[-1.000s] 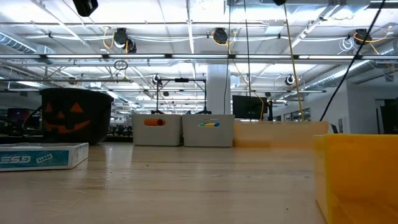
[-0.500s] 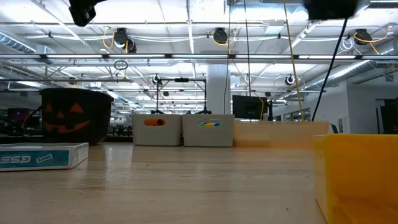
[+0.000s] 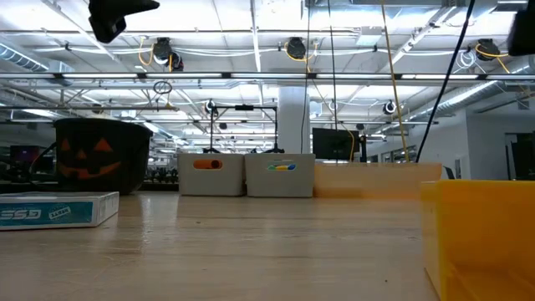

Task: Pick & Place Toys
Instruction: Put the dark blue gamepiece into the right gray bin

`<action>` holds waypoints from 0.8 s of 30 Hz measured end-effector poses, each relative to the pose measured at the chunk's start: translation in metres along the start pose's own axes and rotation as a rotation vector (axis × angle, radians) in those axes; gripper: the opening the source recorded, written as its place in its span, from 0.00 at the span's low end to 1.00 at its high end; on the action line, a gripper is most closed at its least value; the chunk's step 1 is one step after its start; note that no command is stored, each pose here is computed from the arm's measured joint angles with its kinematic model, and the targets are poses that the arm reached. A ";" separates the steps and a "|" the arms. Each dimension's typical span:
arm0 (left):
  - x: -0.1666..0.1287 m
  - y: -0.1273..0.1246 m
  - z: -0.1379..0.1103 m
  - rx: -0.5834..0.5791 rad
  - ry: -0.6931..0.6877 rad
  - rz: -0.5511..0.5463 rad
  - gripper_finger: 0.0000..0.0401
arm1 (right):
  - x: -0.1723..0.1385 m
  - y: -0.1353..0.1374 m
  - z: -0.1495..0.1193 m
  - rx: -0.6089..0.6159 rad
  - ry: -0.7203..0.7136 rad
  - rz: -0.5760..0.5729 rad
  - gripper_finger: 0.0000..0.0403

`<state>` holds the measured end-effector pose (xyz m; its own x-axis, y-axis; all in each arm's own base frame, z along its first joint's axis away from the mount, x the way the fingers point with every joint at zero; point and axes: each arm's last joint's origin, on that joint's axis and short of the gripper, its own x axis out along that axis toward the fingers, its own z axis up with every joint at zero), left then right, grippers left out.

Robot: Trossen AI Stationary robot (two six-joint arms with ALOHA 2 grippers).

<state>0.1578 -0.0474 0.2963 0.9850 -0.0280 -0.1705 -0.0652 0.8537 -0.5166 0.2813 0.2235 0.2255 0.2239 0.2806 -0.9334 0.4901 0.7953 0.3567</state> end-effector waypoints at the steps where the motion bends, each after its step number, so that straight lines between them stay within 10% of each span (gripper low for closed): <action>1: 0.000 0.000 0.000 0.001 0.004 0.002 0.70 | 0.002 0.001 -0.001 -0.007 0.001 0.004 0.68; 24: 0.000 0.002 -0.002 0.015 0.022 0.019 0.70 | 0.043 -0.009 -0.035 0.163 0.080 0.063 0.68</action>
<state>0.1576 -0.0473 0.2934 0.9799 -0.0230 -0.1983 -0.0811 0.8617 -0.5008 0.2571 0.2473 0.1810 0.1937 0.3742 -0.9069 0.6088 0.6790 0.4102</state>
